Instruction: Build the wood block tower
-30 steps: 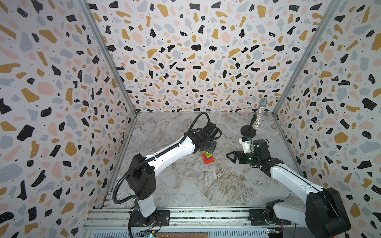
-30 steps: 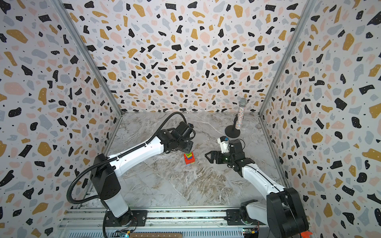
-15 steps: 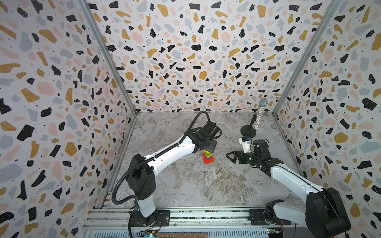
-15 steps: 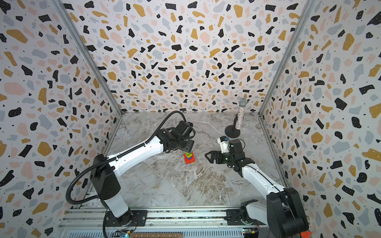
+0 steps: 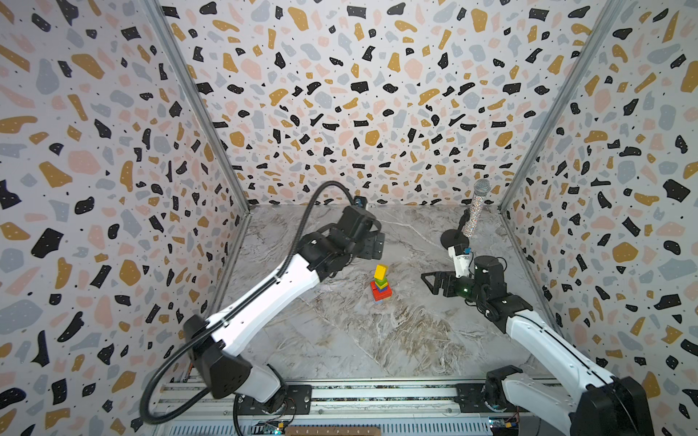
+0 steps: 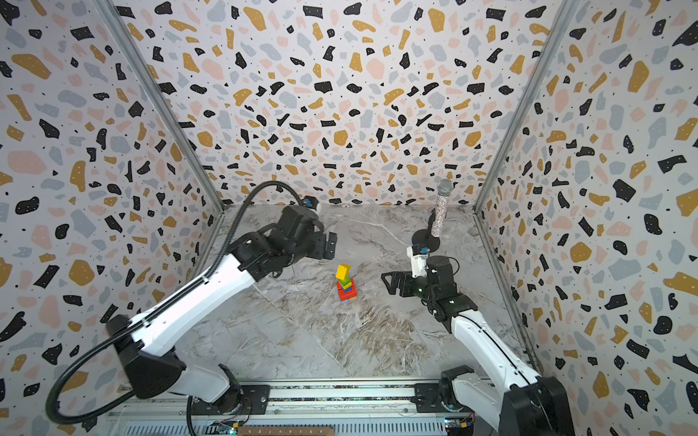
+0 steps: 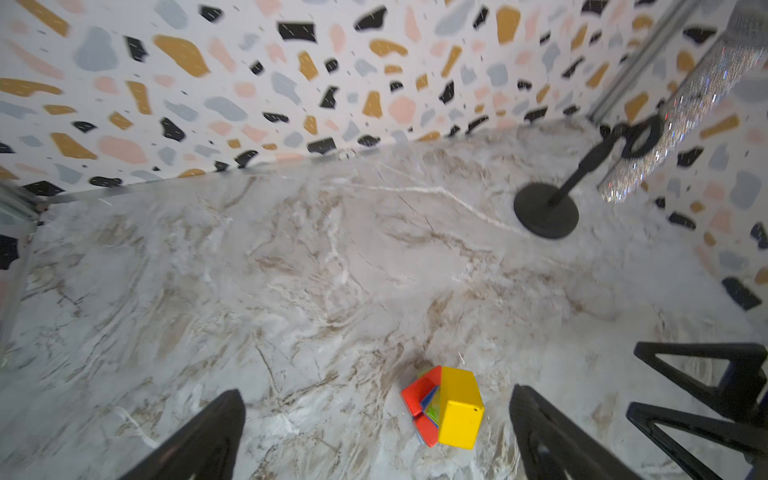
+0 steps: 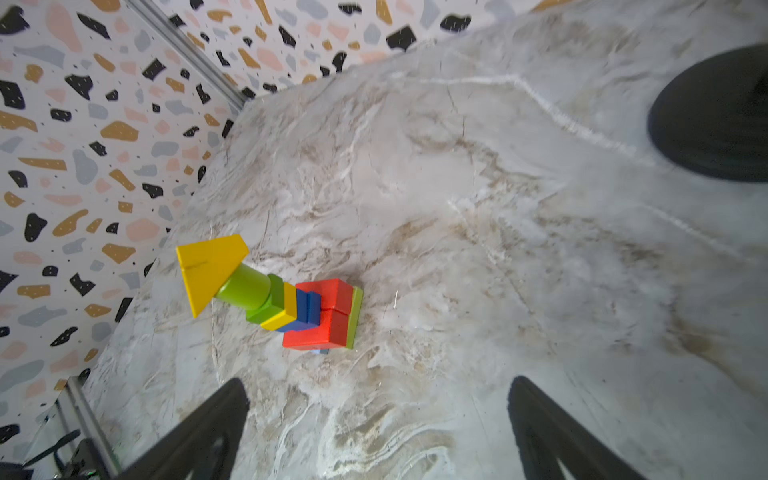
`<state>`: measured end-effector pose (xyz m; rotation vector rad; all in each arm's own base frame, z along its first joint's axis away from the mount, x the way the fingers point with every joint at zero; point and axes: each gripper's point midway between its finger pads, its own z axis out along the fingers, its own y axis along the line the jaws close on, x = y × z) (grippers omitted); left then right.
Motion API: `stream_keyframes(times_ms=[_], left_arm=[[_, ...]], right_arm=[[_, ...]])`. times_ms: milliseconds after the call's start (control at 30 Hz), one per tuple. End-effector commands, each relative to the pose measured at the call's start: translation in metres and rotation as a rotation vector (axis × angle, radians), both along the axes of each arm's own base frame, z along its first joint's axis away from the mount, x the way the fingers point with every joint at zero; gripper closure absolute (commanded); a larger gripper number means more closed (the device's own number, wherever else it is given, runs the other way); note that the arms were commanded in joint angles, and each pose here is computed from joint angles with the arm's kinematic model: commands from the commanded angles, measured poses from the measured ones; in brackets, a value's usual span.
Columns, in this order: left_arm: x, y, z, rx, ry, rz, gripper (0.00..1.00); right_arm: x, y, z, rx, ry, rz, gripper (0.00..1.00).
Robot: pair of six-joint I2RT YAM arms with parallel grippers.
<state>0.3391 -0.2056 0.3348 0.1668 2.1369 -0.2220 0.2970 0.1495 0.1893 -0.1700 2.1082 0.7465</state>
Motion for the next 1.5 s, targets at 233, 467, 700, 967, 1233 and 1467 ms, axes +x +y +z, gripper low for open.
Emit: stream_keyframes(times_ms=[233,467,700,967,1233,1467], left_arm=[[-0.003,0.191,-0.034,0.01,-0.115,0.526,0.0],[-0.013,0.246,-0.086,0.073,-0.188,0.79,0.0],[-0.012,0.279,-0.147,0.265,-0.169,0.834,0.0],[-0.005,0.295,-0.197,0.265,-0.124,0.87,0.0],[0.017,0.273,-0.225,0.134,-0.149,0.746,0.0],[0.02,0.28,-0.207,0.115,-0.269,0.789,0.0]], right_arm=[[-0.005,-0.058,0.03,-0.12,-0.33,-0.263,0.01],[-0.027,-0.077,0.013,-0.084,-0.546,-0.344,0.01],[-0.012,-0.106,-0.01,-0.189,-0.483,-0.513,0.01],[-0.006,-0.127,-0.001,-0.344,-0.604,-0.612,0.01],[-0.009,-0.136,-0.021,-0.389,-0.647,-0.654,0.01],[-0.014,-0.137,-0.008,-0.416,-0.774,-0.681,0.01]])
